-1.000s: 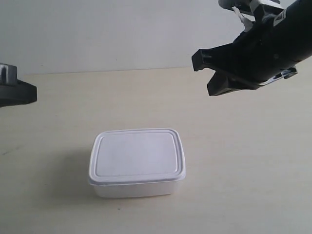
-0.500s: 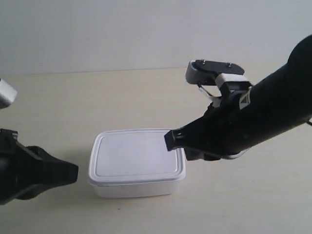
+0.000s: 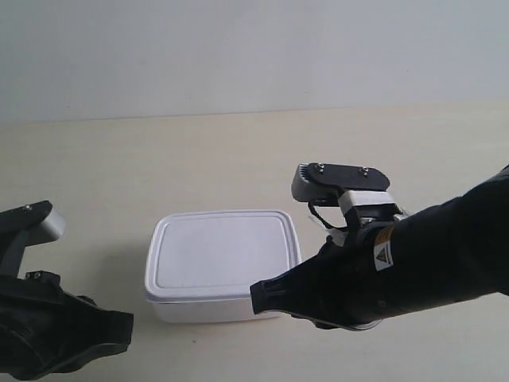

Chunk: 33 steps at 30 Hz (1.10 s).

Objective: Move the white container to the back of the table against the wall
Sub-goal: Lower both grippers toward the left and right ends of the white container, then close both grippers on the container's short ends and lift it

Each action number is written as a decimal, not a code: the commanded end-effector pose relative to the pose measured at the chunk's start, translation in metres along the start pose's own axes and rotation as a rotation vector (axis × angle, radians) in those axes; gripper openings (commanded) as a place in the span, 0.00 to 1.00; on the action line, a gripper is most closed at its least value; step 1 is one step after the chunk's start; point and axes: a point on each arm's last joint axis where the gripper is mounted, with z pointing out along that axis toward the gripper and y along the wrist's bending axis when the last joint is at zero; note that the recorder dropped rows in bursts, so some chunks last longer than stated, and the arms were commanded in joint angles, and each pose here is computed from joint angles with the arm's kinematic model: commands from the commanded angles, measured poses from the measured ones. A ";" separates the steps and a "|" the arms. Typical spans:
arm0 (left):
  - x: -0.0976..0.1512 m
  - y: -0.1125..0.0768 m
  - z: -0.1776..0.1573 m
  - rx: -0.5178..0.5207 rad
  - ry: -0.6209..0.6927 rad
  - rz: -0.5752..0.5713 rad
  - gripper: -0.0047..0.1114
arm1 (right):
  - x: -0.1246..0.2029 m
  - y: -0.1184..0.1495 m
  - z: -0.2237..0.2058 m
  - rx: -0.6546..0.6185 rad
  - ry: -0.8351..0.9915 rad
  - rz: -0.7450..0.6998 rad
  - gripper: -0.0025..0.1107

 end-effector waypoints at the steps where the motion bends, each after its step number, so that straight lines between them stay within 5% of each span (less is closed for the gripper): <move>1: -0.005 0.003 0.015 -0.032 -0.002 -0.025 0.04 | 0.002 -0.003 0.007 0.009 -0.012 -0.007 0.02; 14: -0.023 -0.007 0.039 -0.019 0.039 0.009 0.04 | 0.000 -0.008 0.040 0.033 -0.032 0.001 0.02; 33: -0.028 0.005 0.058 -0.098 -0.005 0.031 0.04 | 0.000 -0.013 0.064 0.051 -0.053 -0.008 0.02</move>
